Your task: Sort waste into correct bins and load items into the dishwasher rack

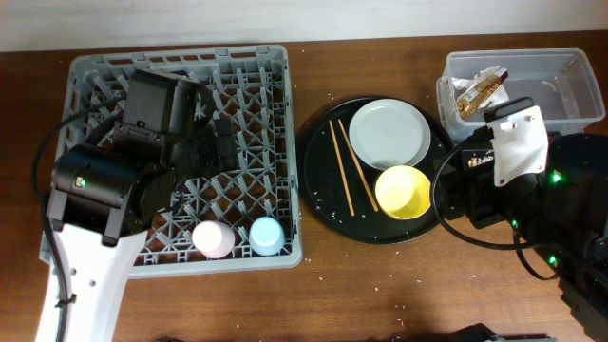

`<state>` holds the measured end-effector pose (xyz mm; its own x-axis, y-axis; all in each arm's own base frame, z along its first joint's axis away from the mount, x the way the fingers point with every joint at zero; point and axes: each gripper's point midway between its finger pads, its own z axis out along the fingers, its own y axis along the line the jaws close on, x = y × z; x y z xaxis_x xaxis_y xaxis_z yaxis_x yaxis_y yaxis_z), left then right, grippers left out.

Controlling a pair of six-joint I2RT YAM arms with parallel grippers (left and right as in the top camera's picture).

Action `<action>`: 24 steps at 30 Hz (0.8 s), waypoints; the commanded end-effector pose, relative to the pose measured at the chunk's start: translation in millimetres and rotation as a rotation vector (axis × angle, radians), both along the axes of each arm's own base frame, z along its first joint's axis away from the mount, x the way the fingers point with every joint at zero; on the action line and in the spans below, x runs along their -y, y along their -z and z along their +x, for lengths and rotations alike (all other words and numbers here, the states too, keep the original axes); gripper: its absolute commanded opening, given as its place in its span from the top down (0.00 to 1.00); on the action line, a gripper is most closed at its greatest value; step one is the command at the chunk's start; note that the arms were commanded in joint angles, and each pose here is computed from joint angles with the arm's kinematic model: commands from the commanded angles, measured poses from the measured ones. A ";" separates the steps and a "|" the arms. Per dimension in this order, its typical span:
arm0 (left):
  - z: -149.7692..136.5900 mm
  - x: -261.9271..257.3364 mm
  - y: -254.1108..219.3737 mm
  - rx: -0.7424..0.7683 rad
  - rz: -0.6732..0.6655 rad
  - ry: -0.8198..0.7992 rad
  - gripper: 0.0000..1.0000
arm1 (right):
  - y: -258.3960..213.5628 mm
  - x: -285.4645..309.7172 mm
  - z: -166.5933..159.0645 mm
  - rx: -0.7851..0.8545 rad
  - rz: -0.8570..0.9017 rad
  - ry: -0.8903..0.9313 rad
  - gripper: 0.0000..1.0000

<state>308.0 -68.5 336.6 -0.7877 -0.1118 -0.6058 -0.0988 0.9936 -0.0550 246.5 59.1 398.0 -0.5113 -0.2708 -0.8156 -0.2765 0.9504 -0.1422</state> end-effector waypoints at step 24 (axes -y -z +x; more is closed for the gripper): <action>1.1 -4.3 -0.8 0.004 0.020 -0.002 0.01 | 245.1 17.1 -27.3 0.338 -0.019 -0.008 0.01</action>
<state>307.9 -68.3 335.5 -0.7903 -0.1112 -0.6026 -0.0994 0.9936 -0.0531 213.9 41.7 166.7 -0.2101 -0.2881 -0.9343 -0.2229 0.9445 -0.2412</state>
